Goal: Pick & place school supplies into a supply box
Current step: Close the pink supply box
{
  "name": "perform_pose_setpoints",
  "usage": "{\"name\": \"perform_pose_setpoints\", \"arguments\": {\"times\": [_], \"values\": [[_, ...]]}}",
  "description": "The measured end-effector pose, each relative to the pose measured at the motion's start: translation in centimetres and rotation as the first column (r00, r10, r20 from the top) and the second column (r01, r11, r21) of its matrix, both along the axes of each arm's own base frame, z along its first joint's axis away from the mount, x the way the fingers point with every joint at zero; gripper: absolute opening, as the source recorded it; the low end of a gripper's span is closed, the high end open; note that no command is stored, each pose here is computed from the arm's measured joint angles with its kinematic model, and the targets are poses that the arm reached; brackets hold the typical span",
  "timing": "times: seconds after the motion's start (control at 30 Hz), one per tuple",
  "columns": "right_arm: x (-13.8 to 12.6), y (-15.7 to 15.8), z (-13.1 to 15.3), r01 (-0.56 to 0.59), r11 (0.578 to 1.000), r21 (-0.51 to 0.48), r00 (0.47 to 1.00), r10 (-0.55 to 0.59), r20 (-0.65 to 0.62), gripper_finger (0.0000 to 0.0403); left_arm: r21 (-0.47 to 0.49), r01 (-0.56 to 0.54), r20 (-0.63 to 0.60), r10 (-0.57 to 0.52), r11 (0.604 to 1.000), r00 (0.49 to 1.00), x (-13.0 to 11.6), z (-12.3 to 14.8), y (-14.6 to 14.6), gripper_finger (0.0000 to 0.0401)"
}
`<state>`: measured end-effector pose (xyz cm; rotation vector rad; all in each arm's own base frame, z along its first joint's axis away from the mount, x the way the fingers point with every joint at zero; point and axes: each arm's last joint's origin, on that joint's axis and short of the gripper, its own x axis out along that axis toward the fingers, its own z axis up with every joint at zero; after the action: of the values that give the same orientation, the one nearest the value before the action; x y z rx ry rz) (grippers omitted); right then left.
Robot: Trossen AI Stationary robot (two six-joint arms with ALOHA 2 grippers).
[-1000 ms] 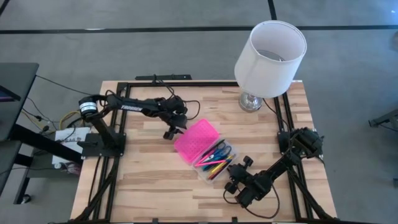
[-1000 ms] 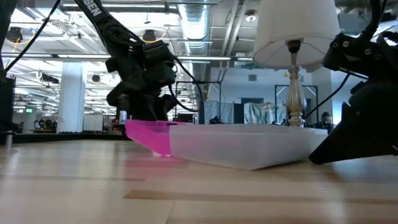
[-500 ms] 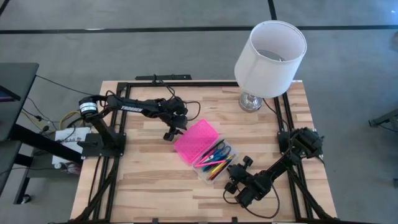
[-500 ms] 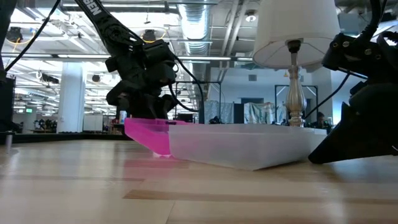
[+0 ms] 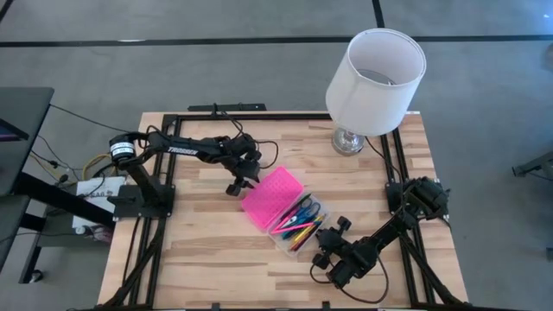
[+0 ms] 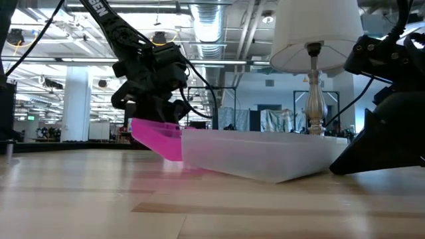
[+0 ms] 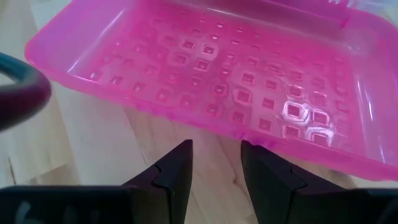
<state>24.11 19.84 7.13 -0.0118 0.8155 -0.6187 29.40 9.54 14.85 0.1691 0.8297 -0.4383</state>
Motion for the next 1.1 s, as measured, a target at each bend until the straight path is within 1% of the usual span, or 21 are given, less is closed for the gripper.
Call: {"name": "perform_pose_setpoints", "arguments": {"times": [0.4,0.73,0.9,1.1], "values": [[0.0,0.0,0.0,-0.015,1.000,-0.013,1.000,0.015,-0.013,0.0063,0.005,-0.003,0.003,0.003,1.000,1.000,0.0,0.1,0.1,0.0132],[-0.2,0.2,0.0,-0.026,1.000,-0.015,1.000,0.026,-0.017,0.0063,-0.004,-0.014,0.024,0.014,1.000,1.000,-0.1,0.5,0.7,0.0132],[-0.1,0.2,0.0,-0.057,0.998,-0.031,0.998,0.056,-0.033,0.0063,0.006,-0.005,0.053,0.005,1.000,0.999,-0.4,1.6,0.5,0.0132],[-0.1,0.3,0.0,-0.064,0.997,-0.033,0.997,0.063,-0.033,0.0063,0.009,0.016,0.129,-0.017,1.000,0.991,-0.9,3.7,0.1,0.0132]]}}
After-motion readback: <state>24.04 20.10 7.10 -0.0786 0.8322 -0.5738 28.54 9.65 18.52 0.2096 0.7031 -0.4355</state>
